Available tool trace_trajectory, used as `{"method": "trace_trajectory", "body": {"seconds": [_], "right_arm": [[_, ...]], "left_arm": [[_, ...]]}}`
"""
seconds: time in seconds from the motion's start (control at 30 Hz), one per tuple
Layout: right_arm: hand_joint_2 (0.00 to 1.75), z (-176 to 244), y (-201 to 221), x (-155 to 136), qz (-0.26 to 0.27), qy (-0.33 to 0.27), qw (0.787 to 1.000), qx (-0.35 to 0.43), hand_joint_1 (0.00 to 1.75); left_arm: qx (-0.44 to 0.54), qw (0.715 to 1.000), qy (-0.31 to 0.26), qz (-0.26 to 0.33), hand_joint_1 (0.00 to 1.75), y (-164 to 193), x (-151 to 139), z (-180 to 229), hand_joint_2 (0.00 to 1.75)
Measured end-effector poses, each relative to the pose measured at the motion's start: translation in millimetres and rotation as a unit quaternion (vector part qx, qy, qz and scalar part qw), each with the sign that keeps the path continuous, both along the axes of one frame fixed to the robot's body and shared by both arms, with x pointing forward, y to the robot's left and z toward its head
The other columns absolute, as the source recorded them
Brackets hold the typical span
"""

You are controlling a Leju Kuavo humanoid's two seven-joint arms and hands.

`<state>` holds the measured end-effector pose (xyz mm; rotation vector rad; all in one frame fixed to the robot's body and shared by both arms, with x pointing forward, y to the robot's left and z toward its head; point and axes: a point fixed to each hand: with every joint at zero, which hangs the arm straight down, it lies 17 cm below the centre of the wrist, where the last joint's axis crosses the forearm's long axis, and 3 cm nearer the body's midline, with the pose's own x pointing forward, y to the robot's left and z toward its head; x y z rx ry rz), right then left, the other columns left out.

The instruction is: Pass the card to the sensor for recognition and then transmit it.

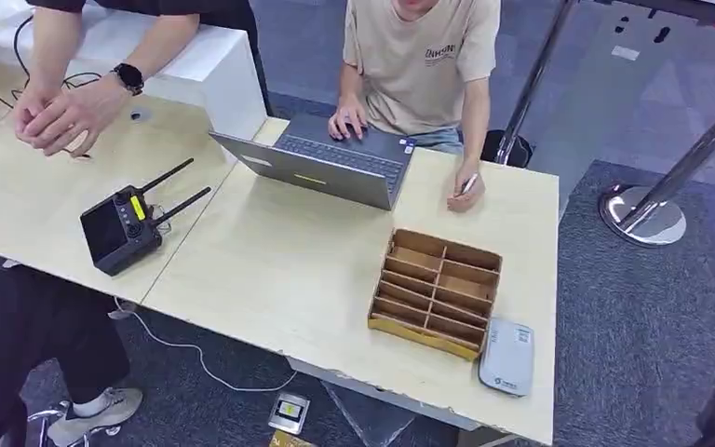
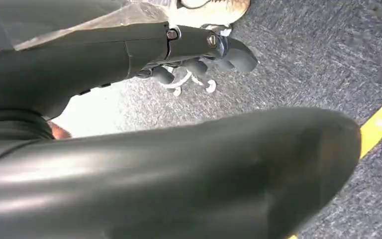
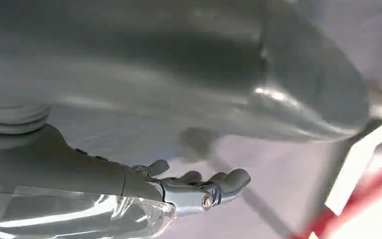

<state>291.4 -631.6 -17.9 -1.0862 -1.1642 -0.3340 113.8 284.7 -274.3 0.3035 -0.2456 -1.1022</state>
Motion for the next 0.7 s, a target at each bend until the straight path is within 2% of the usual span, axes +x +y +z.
{"method": "trace_trajectory", "body": {"seconds": [0.07,0.1,0.23,0.33,0.4,0.6,0.63,0.7], "right_arm": [[0.0,-35,-4,-30,-0.033,0.057,0.998,0.022,0.0],[1.75,-50,-4,-45,-0.049,0.082,0.995,0.032,0.0],[1.75,-89,2,-85,-0.09,0.16,0.981,0.06,0.0],[1.75,-124,13,-120,-0.124,0.246,0.956,0.104,0.0],[1.75,-139,26,-133,-0.127,0.282,0.943,0.12,0.0],[1.75,-160,47,-151,-0.122,0.323,0.928,0.142,0.0],[1.75,-166,53,-153,-0.113,0.34,0.921,0.15,0.0],[1.75,-181,68,-161,-0.093,0.389,0.901,0.169,0.0]], "left_arm": [[0.002,1.0,0.005,0.005,0.0,1,-1,0,0.0],[0.002,1.0,0.006,0.006,0.0,1,-1,0,0.0],[0.0,1.0,0.008,0.009,0.0,0,-2,0,0.0],[-0.002,1.0,0.023,0.018,0.0,-1,-7,-1,0.0],[0.0,0.999,0.033,0.026,0.0,0,-11,-2,0.0],[-0.001,0.999,0.037,0.033,0.0,0,-12,-2,0.0],[-0.002,0.999,0.039,0.033,0.0,0,-13,-2,1.75],[-0.006,0.998,0.046,0.037,0.0,-1,-15,-2,1.75]]}}
